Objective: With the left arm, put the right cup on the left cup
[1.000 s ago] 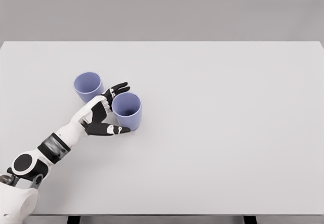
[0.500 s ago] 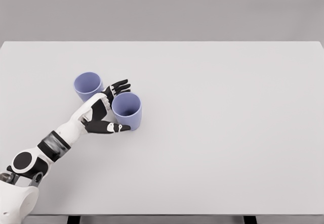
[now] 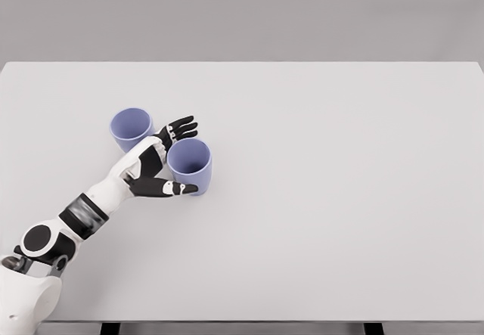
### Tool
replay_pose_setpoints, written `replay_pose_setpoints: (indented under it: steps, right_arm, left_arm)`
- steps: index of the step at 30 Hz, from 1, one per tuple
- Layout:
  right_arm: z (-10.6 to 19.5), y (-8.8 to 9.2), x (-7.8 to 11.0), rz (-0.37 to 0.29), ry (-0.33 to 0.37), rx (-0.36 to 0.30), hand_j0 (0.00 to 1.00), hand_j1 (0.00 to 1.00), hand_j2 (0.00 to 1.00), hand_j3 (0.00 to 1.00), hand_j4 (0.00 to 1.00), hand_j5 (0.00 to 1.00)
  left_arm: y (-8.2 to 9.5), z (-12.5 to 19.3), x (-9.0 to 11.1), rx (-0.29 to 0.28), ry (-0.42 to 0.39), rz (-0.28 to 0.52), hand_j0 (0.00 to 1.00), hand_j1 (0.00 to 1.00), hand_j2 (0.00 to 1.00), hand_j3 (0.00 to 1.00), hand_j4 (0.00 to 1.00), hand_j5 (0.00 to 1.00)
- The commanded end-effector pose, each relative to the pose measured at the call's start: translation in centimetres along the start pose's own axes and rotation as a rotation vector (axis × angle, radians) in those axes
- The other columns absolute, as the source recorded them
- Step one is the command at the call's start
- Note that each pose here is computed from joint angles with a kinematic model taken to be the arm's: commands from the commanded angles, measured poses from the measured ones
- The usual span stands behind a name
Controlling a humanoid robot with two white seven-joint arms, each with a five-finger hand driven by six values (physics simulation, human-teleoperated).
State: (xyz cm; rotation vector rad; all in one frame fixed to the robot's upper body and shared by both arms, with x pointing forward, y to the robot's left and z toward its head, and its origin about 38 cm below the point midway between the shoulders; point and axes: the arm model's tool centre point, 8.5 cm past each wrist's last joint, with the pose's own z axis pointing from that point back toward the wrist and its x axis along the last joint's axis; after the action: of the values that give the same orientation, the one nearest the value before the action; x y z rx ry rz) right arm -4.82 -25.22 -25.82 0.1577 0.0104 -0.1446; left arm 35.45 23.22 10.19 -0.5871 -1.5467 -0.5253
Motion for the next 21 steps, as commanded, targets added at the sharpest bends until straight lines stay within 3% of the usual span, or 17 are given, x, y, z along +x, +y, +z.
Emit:
replay_pose_setpoints:
  steps: [1,5,11,21]
  right_arm:
    - [0.00,-0.01,-0.01,0.000,0.001,0.000,1.00,1.00,1.00,1.00,1.00,1.00]
    - [0.00,-0.01,-0.01,0.000,0.001,0.000,1.00,1.00,1.00,1.00,1.00,1.00]
    - [0.00,-0.01,-0.01,0.000,0.001,0.000,1.00,1.00,1.00,1.00,1.00,1.00]
    - [0.00,-0.01,-0.01,0.000,0.001,0.000,1.00,1.00,1.00,1.00,1.00,1.00]
  left_arm:
    - [-0.02,-0.02,-0.07,0.001,-0.001,0.007,1.00,1.00,1.00,1.00,1.00,1.00]
    - [0.01,0.01,-0.16,0.001,0.002,0.008,1.00,1.00,1.00,1.00,1.00,1.00]
    - [0.00,-0.05,-0.29,0.006,0.001,0.013,0.77,0.77,0.77,0.77,0.77,0.77]
    - [-0.17,0.01,-0.05,0.002,-0.006,0.012,0.76,0.76,0.76,0.76,0.76,0.76]
